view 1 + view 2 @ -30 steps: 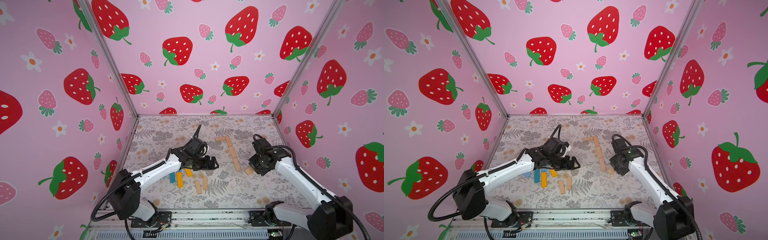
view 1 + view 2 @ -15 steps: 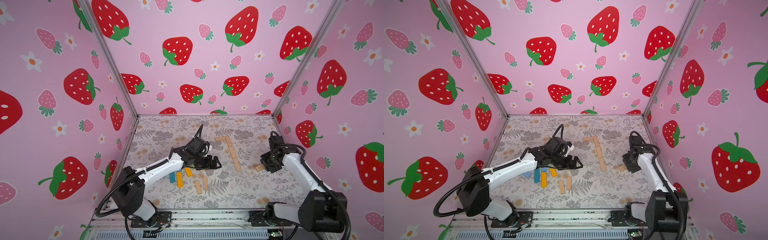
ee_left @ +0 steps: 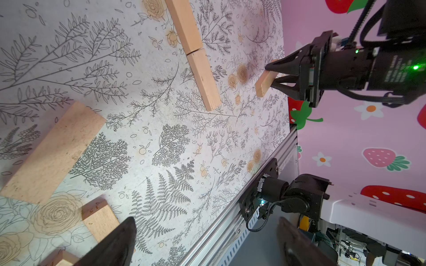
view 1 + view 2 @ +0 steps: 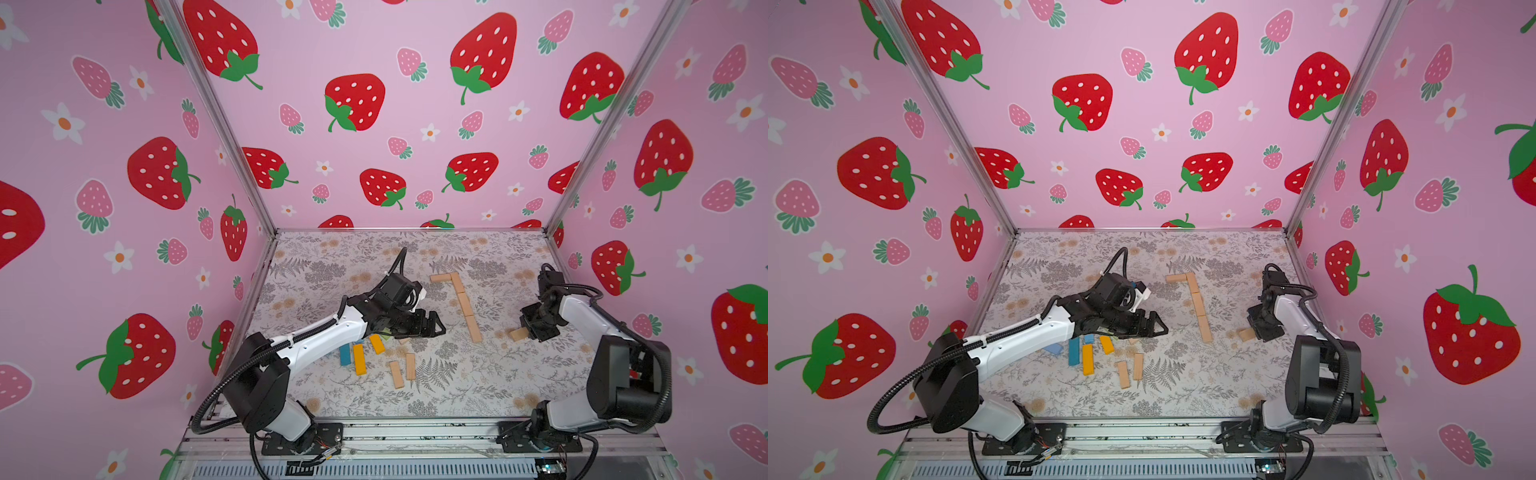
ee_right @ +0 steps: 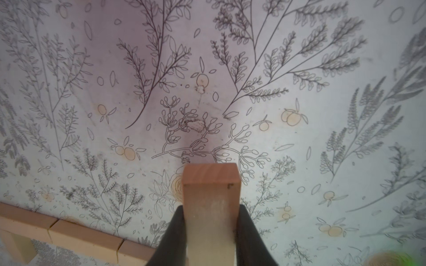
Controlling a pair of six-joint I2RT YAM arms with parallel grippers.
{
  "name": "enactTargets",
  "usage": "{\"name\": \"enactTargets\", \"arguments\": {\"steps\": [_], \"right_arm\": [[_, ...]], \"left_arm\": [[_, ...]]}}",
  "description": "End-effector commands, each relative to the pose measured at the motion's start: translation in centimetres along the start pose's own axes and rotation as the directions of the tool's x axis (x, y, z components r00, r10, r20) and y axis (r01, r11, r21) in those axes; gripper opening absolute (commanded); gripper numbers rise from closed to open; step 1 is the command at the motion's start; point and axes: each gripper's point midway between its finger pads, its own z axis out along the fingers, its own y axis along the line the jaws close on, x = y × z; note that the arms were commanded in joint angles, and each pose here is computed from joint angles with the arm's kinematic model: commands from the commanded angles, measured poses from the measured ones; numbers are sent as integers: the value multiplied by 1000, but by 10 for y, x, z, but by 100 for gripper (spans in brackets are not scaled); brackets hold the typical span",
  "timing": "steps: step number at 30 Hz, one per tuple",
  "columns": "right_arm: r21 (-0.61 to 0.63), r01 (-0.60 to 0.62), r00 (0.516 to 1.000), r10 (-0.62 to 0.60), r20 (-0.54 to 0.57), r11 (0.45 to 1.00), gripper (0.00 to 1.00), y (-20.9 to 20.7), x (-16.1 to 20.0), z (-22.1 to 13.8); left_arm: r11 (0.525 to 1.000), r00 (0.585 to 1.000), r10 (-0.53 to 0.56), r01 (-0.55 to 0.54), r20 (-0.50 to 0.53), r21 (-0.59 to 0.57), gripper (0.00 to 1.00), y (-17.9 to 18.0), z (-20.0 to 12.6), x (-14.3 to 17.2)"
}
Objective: Assemble a giraffe with building blocks
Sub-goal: Assemble the building block at the center of the board.
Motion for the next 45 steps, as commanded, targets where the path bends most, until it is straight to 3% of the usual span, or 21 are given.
{"name": "enactTargets", "arguments": {"steps": [1, 22, 34, 45], "right_arm": [[-8, -5, 1000, 5, -25, 1000, 16, 0, 3, 12], [24, 20, 997, -18, -81, 1000, 21, 20, 38, 45], [43, 26, 996, -22, -82, 999, 41, 17, 48, 44], [52, 17, 996, -13, -83, 999, 33, 9, 60, 44]], "left_arm": [[1000, 1000, 17, -18, 5, 14, 95, -2, -5, 1], [1000, 1000, 4, -4, 14, -2, 95, 5, -10, 2], [1000, 1000, 7, -6, 27, -10, 95, 9, -19, 3], [1000, 999, 3, -2, 32, -13, 95, 10, -21, 4]]}}
